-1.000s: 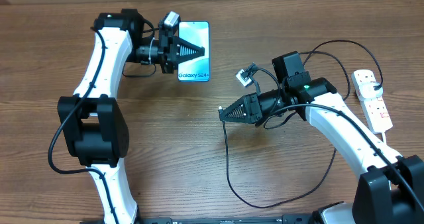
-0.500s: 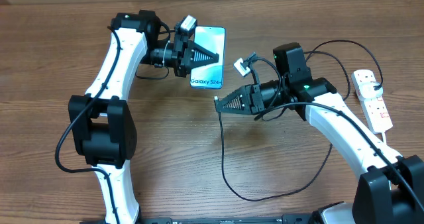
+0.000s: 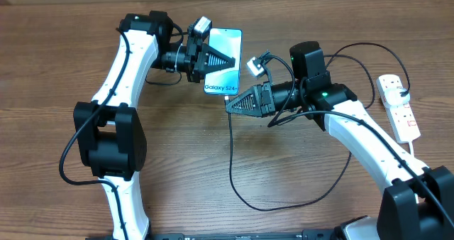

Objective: Plug charger to phone and switch on socket

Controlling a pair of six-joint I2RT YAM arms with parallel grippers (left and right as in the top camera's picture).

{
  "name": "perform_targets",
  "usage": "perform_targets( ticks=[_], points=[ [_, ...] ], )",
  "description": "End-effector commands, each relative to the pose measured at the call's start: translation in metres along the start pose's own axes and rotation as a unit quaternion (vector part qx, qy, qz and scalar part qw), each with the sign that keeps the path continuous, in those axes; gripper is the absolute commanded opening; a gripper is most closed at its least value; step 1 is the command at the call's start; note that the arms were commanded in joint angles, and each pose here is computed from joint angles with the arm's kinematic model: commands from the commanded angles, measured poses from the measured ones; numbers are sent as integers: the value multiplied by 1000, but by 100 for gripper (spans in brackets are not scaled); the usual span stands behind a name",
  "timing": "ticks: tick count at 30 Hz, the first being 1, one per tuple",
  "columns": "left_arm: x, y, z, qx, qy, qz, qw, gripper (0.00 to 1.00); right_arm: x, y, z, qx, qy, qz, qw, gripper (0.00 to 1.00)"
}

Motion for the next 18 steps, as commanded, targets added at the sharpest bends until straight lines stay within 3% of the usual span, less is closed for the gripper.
perform_targets(
  ticks=[1,18],
  points=[
    [-2,-18,1,24,-9,36,999,5,-3,6,1,3,-9,5,1000,4],
    [-3,-18,-1,24,-11,37,999,5,1,16,18,-8,11,10,1000,4]
  ],
)
Point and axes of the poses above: each gripper's point midway between its finger pads, its own z axis out along the fingers, its own y axis along the line the jaws close on, x = y × z, the point moved 8 cm from there along -z, back along the fingers, and after that the axes turned 11 degrees about z, right-handed, at the moved point
